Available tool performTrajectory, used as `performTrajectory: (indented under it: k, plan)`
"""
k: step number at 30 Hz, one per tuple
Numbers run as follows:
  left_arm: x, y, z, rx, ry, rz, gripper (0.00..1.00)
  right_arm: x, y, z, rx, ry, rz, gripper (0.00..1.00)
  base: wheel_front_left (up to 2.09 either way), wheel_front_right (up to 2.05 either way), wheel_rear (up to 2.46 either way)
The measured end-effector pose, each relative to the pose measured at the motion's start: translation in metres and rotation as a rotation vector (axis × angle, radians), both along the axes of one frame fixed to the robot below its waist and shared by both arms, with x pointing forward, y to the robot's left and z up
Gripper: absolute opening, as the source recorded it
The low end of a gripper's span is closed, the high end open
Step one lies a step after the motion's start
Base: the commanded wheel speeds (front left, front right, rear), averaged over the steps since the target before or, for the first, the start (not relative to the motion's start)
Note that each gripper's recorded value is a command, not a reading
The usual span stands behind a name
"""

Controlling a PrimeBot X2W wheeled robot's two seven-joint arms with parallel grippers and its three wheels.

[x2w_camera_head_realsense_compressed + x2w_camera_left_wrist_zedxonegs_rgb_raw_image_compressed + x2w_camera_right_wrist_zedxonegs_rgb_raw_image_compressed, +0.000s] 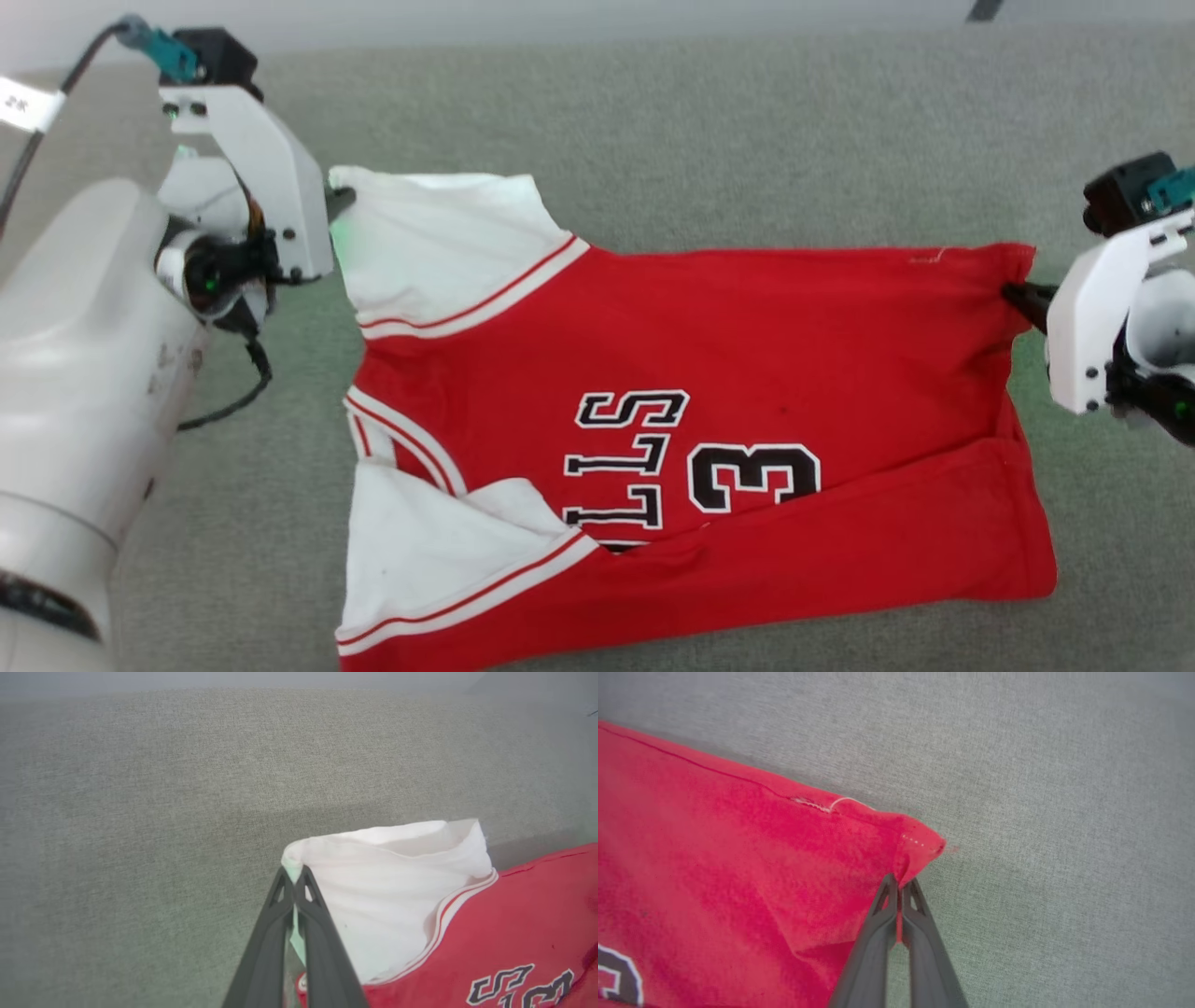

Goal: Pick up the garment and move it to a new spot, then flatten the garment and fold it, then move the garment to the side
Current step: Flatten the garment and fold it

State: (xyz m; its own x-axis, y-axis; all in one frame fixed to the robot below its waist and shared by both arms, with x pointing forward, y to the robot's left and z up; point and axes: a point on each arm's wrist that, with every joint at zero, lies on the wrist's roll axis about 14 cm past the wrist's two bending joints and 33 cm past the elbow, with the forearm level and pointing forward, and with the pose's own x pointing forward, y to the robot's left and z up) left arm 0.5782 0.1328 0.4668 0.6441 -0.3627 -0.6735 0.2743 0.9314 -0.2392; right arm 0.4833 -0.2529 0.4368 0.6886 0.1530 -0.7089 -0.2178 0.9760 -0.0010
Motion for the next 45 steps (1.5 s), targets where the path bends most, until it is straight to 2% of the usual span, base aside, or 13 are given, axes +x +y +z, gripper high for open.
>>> performTrajectory:
  k: [9, 16, 25, 31, 32, 33, 34, 35, 36, 37, 45]
  plan:
    - [-0.054, 0.012, 0.009, -0.007, -0.001, -0.039, 0.00, -0.027, 0.012, 0.019, 0.022, -0.063, 0.073, 0.00, 0.00, 0.00, 0.00]
    - [-0.114, 0.011, -0.005, -0.026, 0.069, -0.046, 0.00, -0.057, 0.015, 0.014, 0.060, -0.043, 0.091, 0.00, 0.00, 0.00, 0.00]
    - [-0.187, 0.012, -0.021, -0.045, 0.177, -0.014, 0.00, -0.092, 0.001, -0.011, 0.094, 0.030, 0.025, 0.00, 0.00, 0.00, 0.00]
    - [-0.211, 0.009, -0.031, -0.043, 0.222, -0.022, 0.00, -0.105, 0.002, -0.026, 0.111, 0.068, -0.002, 0.00, 0.00, 0.00, 0.00]
    - [-0.212, 0.007, -0.032, -0.043, 0.217, -0.027, 0.00, -0.106, 0.003, -0.027, 0.108, 0.070, 0.001, 0.07, 0.00, 0.00, 0.00]
    - [-0.211, 0.007, -0.031, -0.039, 0.203, -0.031, 0.00, -0.105, 0.005, -0.027, 0.110, 0.068, 0.002, 0.09, 0.00, 0.00, 0.00]
    - [-0.209, 0.007, -0.030, -0.041, 0.193, -0.029, 0.25, -0.106, 0.007, -0.027, 0.112, 0.069, 0.003, 0.17, 0.00, 0.00, 0.00]
    - [-0.208, 0.007, -0.030, -0.040, 0.191, -0.029, 0.45, -0.106, 0.009, -0.027, 0.113, 0.071, 0.007, 0.32, 0.00, 0.00, 0.00]
    - [-0.208, 0.007, -0.030, -0.036, 0.186, -0.031, 0.66, -0.106, 0.011, -0.025, 0.111, 0.069, 0.015, 0.73, 0.00, 0.00, 0.00]
    - [-0.207, 0.007, -0.028, -0.037, 0.179, -0.031, 1.00, -0.105, 0.012, -0.023, 0.112, 0.065, 0.015, 1.00, 0.00, 0.00, 0.00]
    - [-0.201, 0.015, -0.005, -0.028, 0.094, -0.024, 1.00, -0.108, 0.018, -0.003, 0.101, 0.045, 0.044, 1.00, 0.00, 0.00, 0.00]
